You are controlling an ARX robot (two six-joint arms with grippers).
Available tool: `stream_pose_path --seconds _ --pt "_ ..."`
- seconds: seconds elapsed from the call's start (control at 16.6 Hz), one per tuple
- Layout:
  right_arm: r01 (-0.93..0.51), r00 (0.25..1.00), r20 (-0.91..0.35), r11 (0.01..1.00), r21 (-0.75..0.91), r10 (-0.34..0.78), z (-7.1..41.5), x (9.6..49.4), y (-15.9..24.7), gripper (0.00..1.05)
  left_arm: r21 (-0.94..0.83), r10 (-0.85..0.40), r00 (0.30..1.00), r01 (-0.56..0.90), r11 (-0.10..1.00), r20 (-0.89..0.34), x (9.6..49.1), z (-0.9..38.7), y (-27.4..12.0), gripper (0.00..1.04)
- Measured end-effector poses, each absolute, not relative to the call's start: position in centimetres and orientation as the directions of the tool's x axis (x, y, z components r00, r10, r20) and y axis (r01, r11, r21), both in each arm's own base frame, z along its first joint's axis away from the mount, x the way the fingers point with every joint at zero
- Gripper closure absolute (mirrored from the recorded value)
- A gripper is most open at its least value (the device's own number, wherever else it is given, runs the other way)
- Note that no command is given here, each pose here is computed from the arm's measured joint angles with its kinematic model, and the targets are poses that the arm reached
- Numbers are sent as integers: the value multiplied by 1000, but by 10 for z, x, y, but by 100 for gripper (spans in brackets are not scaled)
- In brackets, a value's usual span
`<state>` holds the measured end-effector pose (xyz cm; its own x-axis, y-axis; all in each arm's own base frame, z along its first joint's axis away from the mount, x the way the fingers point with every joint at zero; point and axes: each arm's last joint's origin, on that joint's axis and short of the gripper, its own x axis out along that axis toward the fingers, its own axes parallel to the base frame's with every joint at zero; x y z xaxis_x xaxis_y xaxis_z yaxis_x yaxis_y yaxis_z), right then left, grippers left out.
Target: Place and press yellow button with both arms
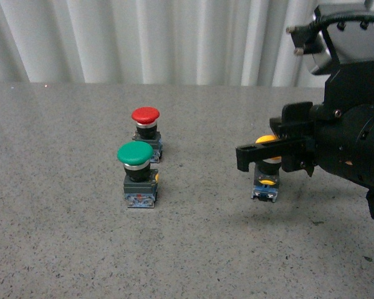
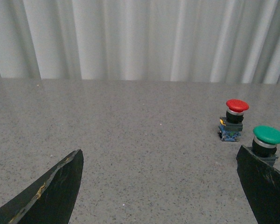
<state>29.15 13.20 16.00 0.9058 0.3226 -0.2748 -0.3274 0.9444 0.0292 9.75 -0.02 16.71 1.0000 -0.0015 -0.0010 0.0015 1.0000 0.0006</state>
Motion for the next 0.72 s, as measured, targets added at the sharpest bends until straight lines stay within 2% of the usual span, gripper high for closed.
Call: stream_pose_path --seconds 0.06,0.12,0.18,0.42,0.54,0.6,0.66,0.72 --pt "-353 928 -80 927 129 364 191 286 133 103 1 -2 1000 2 1000 -1 98 167 0 7" --pt "-367 929 33 912 181 367 215 281 130 103 1 -2 1000 2 1000 -1 97 167 0 7" --pt "-382 924 68 900 208 377 223 275 129 103 1 -2 1000 2 1000 -1 98 167 0 7" --pt "-387 920 40 886 254 391 225 242 123 103 1 -2 1000 2 1000 -1 98 167 0 7" --pt "-388 921 79 880 272 382 240 216 112 103 1 -2 1000 2 1000 -1 97 167 0 7" --pt "-302 953 44 921 247 301 244 206 109 103 1 -2 1000 2 1000 -1 98 167 0 7" --pt "-130 991 -2 981 147 132 240 188 88 103 1 -2 1000 2 1000 -1 98 167 0 7" --pt "-72 997 -27 992 108 75 233 179 77 103 1 -1 1000 1 1000 -1 98 167 0 7"
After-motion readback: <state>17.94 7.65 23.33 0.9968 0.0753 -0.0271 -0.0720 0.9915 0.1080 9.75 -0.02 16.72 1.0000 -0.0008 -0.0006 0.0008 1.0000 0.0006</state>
